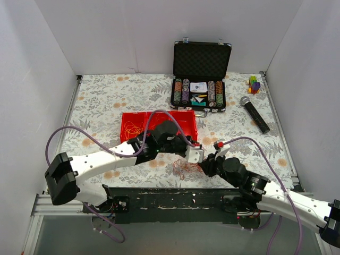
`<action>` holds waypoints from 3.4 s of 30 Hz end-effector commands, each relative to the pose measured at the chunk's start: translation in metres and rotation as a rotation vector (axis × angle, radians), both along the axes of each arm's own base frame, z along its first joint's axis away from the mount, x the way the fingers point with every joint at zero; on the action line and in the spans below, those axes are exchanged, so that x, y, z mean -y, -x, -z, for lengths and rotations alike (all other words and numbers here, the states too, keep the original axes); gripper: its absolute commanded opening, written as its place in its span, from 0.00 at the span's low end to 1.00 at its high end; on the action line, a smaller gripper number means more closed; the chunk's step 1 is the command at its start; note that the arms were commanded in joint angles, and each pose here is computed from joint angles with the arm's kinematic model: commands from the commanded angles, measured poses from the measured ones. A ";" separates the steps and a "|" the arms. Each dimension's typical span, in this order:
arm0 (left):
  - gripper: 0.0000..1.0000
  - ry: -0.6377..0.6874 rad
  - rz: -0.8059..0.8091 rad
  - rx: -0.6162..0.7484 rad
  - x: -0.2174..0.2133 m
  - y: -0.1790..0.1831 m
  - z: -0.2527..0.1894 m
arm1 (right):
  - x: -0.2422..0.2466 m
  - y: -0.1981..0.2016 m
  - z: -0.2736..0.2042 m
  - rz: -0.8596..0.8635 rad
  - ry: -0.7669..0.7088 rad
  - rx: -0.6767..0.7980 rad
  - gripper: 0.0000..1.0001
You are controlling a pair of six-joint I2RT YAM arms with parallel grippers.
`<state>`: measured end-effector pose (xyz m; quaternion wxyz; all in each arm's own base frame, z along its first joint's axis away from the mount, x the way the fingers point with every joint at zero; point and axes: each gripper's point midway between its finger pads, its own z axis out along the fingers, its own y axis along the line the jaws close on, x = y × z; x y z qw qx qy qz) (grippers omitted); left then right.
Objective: Untangle the cables
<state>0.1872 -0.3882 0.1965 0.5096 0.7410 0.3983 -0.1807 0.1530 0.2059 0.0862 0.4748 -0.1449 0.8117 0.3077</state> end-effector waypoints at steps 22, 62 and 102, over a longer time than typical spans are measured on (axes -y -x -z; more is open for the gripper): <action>0.00 0.455 -0.117 -0.111 -0.006 0.008 -0.228 | -0.005 -0.014 -0.096 -0.003 -0.068 0.173 0.60; 0.06 1.258 -0.196 0.597 -0.131 0.036 -0.569 | -0.031 -0.011 0.001 -0.068 0.024 0.026 0.52; 0.00 1.034 -0.590 0.931 -0.151 -0.022 -0.477 | -0.034 -0.011 -0.074 -0.119 -0.036 0.163 0.54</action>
